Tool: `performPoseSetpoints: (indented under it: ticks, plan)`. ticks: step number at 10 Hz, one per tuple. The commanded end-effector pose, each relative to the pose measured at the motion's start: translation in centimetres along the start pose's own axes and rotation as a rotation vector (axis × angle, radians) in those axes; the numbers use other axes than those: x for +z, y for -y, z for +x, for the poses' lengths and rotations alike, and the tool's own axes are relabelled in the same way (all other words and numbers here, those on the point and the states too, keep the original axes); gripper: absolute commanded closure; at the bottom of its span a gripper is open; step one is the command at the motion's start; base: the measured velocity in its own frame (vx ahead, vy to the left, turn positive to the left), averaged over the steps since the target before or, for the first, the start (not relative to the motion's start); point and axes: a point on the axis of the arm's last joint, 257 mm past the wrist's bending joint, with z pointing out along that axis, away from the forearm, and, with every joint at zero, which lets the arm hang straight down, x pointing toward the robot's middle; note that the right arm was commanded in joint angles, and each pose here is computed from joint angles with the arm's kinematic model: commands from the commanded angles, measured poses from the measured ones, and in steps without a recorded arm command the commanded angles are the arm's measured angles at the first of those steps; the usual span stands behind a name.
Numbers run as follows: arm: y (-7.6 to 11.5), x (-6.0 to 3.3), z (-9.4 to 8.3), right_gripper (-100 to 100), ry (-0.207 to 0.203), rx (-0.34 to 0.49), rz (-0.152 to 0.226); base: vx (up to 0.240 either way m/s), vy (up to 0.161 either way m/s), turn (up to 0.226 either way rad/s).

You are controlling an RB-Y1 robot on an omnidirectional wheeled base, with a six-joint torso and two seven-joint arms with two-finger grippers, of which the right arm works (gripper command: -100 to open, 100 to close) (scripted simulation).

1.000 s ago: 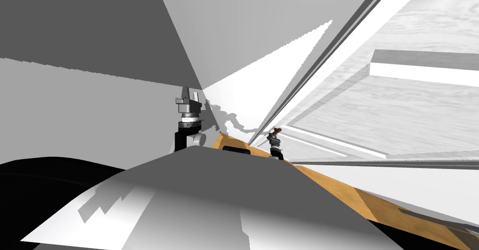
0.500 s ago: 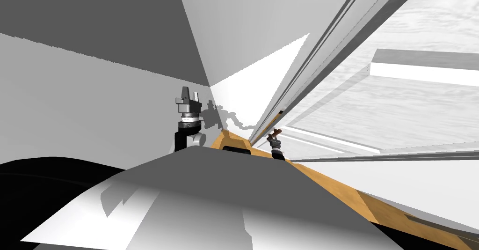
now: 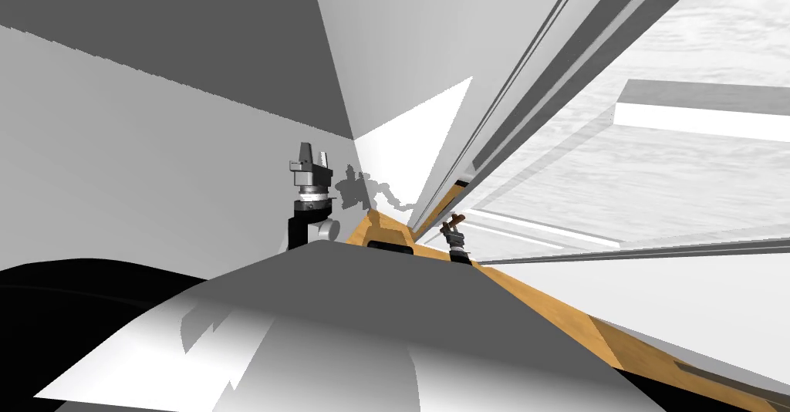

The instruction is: Pull the door open

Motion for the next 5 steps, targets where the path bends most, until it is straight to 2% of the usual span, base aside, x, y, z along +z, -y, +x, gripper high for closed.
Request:
performPoseSetpoints:
  ticks: [1, 5]
  plan:
    - [0.1, -0.74, 0.0, 100, 0.000, 0.003, 0.019, -0.181, -0.064, 0.116]
    - [0.3, -2.53, 0.0, 100, -0.002, 0.003, 0.070, -0.206, -0.063, 0.115]
